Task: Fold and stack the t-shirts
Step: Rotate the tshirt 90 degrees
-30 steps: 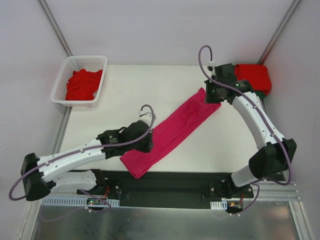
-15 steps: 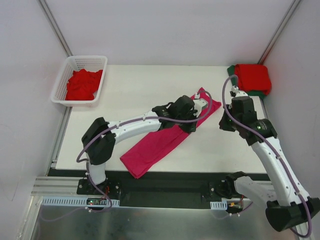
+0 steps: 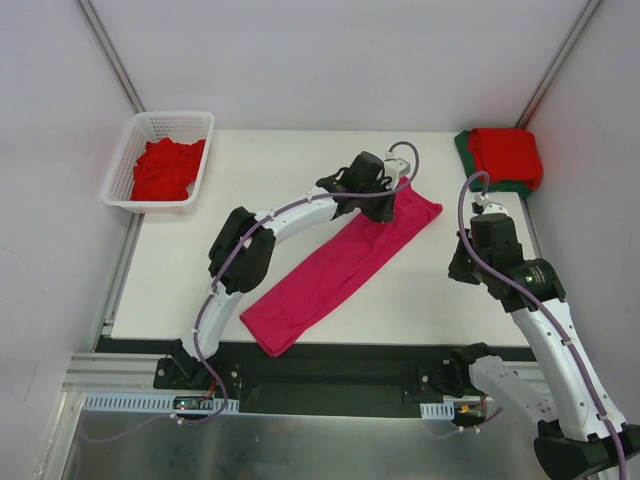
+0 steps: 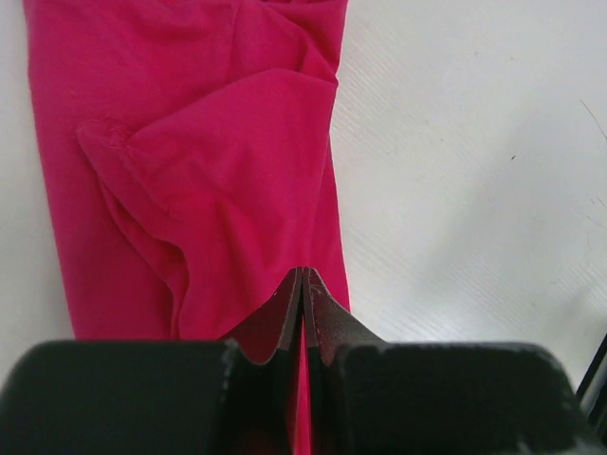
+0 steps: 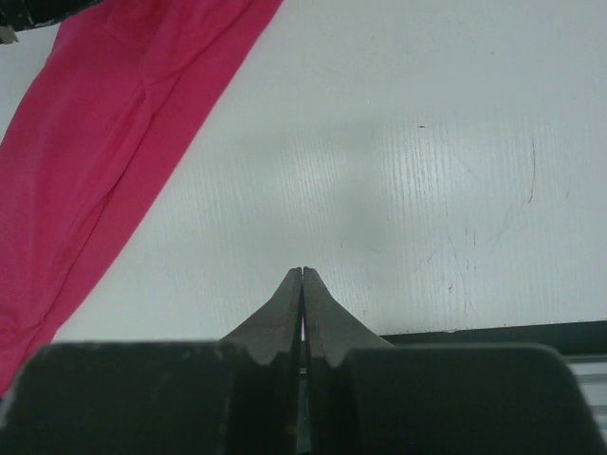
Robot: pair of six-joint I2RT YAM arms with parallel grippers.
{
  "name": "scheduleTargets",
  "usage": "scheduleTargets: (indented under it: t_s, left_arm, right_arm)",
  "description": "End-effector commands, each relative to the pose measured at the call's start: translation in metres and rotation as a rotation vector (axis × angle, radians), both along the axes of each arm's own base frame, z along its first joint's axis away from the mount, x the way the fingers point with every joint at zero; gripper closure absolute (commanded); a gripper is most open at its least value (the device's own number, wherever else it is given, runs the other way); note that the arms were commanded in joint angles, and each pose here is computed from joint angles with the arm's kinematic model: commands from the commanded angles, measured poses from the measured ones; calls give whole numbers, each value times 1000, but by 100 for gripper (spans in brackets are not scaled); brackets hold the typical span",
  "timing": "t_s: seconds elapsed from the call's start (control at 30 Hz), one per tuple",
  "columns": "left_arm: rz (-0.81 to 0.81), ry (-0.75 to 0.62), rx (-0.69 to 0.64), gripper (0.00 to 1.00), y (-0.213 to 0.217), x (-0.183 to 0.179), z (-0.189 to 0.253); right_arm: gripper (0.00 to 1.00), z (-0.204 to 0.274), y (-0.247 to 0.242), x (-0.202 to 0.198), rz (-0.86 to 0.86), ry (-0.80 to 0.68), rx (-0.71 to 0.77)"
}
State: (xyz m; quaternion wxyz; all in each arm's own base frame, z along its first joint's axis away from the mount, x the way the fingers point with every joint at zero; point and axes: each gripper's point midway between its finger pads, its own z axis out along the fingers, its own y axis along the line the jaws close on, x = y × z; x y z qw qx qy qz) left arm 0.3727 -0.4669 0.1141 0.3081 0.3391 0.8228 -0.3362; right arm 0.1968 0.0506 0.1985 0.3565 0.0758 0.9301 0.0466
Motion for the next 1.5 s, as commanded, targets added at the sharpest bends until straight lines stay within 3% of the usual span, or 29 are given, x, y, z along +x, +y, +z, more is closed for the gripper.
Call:
scheduleTargets:
  t_s: [0.0, 0.37, 0.8, 1.03, 1.47]
  left_arm:
    - [-67, 14, -20, 100, -16, -2, -5]
    - [-57, 68, 42, 100, -12, 1, -47]
    - [67, 186, 50, 100, 8, 42, -76]
    - [181, 260, 14, 100, 35, 74, -77]
    - [493, 379, -54, 100, 122, 149, -78]
  right_arm:
    - [96, -2, -4, -3, -27, 11, -8]
    - [96, 2, -3, 0, -30, 10, -5]
    - [95, -1, -5, -6, -36, 24, -12]
    - [95, -6, -8, -9, -43, 35, -20]
    - [95, -13, -8, -8, -40, 62, -32]
